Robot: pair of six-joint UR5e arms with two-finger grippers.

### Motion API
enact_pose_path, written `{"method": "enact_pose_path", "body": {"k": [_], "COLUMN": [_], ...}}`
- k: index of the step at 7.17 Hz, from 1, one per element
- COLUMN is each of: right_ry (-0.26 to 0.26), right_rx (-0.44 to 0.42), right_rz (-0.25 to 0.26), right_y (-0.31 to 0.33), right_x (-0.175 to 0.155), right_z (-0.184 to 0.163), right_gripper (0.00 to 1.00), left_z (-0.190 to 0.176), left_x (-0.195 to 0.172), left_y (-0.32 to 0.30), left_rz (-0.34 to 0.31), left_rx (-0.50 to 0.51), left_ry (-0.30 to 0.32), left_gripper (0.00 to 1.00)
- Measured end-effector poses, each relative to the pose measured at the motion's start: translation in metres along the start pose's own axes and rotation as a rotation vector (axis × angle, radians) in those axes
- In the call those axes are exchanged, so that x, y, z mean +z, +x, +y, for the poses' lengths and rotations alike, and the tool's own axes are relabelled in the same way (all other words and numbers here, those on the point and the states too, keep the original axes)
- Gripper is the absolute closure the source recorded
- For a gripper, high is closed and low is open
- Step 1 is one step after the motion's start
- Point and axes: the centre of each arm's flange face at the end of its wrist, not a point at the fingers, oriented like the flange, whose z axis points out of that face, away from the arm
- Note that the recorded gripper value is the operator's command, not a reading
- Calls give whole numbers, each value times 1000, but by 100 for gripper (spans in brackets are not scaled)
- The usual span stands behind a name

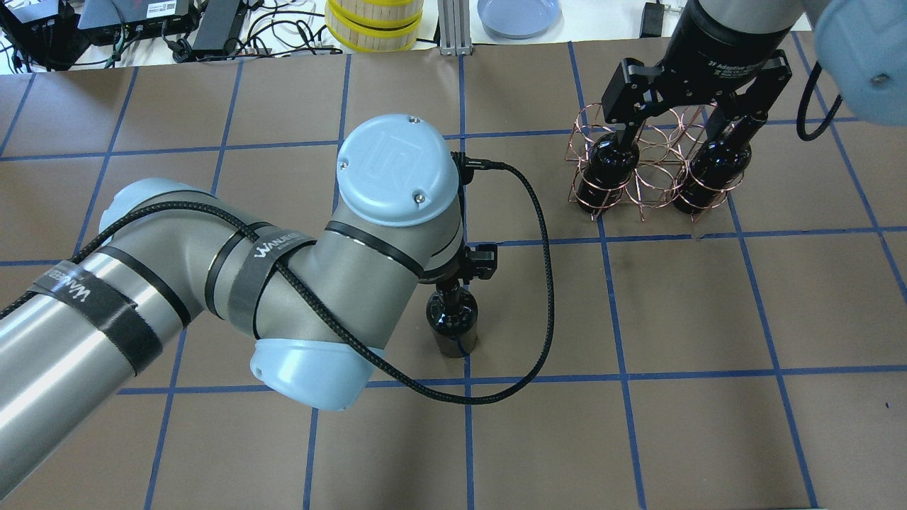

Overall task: Place wine into wine basket
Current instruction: 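Lower the bottle upright onto the table and open the left gripper, then withdraw the left gripper while the right gripper moves over the standing bottle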

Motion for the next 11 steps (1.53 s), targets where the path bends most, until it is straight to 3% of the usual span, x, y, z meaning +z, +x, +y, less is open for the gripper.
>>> {"method": "enact_pose_path", "body": {"k": [3,6,8,9,11], "right_ry": [-5,-10,-23,-46,-96], "right_rx": [4,86,93,57,13], "right_rz": [2,-7,-16,-10,17], "right_y": [-9,-94,-186,-223,-250], "right_x": [-1,11,43,62,92], "right_z": [4,25,49,63,78], "right_gripper": [0,0,0,0,1], "left_z": [-64,-113,-119,-116,-112], "left_x": [-73,-129,-144,-149,-155], "left_y": [-63,-177,-218,-221,-224], "left_rz": [-22,-42,-25,-16,-12], "left_rx": [-41,-30,-28,-14,34], "left_ry": [-10,-111,-155,-157,-151], "left_gripper": [23,23,22,11,2]}}
